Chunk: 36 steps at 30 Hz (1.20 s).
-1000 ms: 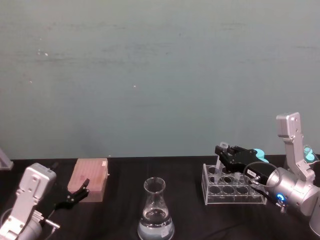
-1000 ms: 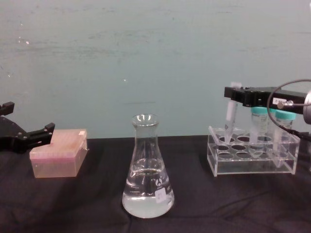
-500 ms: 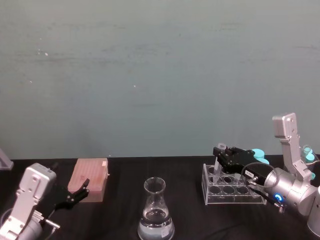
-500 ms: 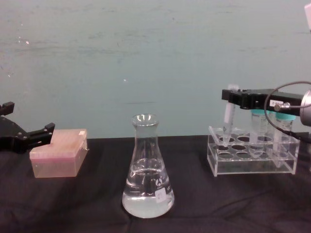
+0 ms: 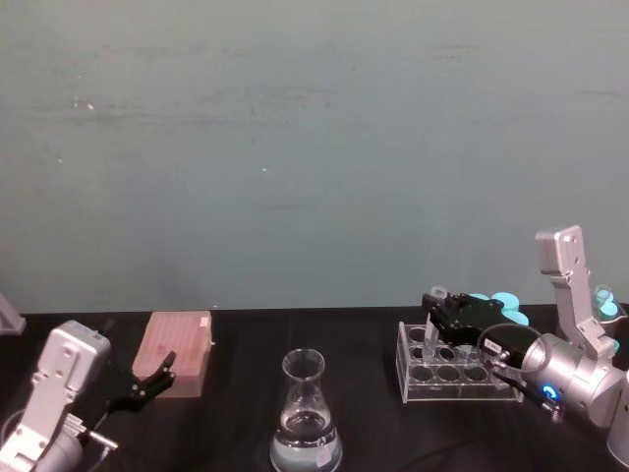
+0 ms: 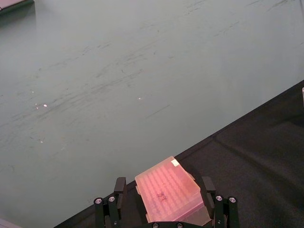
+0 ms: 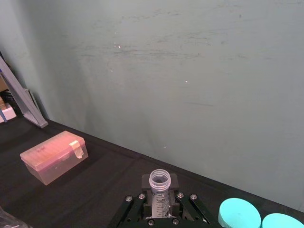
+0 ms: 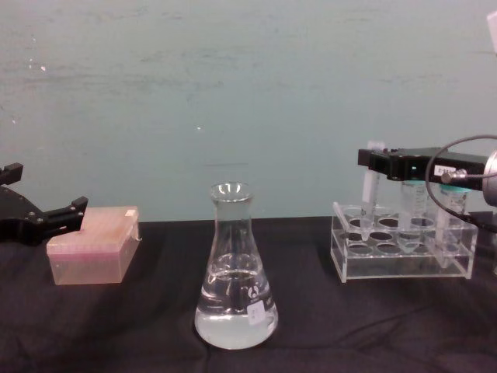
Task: Pour the liquid from the test tube into the beaker using one hand.
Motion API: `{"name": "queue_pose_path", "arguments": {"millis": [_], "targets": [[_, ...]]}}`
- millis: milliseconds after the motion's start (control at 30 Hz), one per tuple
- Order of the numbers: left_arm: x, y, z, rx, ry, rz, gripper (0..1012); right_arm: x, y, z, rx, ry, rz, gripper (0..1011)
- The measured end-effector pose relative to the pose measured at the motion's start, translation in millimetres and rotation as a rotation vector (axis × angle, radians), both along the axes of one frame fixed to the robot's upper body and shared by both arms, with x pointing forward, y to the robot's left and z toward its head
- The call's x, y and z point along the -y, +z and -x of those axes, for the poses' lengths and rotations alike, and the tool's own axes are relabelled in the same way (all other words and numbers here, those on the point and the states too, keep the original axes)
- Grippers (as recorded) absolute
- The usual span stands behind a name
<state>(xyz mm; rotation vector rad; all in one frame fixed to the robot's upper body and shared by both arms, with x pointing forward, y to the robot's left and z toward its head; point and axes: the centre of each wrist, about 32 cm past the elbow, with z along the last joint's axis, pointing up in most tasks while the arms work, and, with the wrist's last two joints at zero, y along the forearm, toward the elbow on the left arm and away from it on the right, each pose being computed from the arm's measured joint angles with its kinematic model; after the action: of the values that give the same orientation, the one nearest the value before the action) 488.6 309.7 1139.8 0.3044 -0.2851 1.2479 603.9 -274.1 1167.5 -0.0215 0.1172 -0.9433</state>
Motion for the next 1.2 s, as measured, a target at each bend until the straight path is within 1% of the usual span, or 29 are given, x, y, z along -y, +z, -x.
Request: {"name": "queue_pose_path", "arguments": {"millis": [467,533,633,733,767,800,833,933,1000,1067,1100,1167,1200], "targets": [[0.0,0.0,0.0,0.000,0.000,0.000,1000,0.5,-0.5,0.2,0.000,0.001,0.005,199],[0.0,0.0,0.0,0.000,0.000,0.000,1000,0.5,-0.5,0.2,0.000,0.001,0.004,233],[0.0,0.0,0.0,0.000,0.000,0.000,1000,0.5,-0.5,0.2,0.000,0.001,0.004,338],[0.0,0.0,0.0,0.000,0.000,0.000,1000,0.5,-0.5,0.2,0.000,0.001,0.003,397],[0.0,0.0,0.0,0.000,0.000,0.000,1000,0.5,-0.6,0.2,0.000,0.001,0.003,456],[0.0,0.0,0.0,0.000,0.000,0.000,1000,0.5,-0.5,0.2,0.000,0.001,0.003,478],[0.0,0.0,0.0,0.000,0.000,0.000,1000,0.5,-0.5,0.2,0.000,0.001,0.003,539],[0.0,0.0,0.0,0.000,0.000,0.000,1000,0.5,-0.4,0.2,0.000,0.001,0.003,599],[0.0,0.0,0.0,0.000,0.000,0.000,1000,0.4,-0.4,0.2,0.000,0.001,0.002,681],[0.0,0.0,0.0,0.000,0.000,0.000,1000,0.4,-0.4,0.2,0.000,0.001,0.002,737],[0.0,0.0,0.0,0.000,0.000,0.000,1000,0.4,-0.4,0.2,0.000,0.001,0.002,794],[0.0,0.0,0.0,0.000,0.000,0.000,1000,0.4,-0.4,0.2,0.000,0.001,0.002,813],[0.0,0.0,0.0,0.000,0.000,0.000,1000,0.4,-0.4,0.2,0.000,0.001,0.002,869]]}}
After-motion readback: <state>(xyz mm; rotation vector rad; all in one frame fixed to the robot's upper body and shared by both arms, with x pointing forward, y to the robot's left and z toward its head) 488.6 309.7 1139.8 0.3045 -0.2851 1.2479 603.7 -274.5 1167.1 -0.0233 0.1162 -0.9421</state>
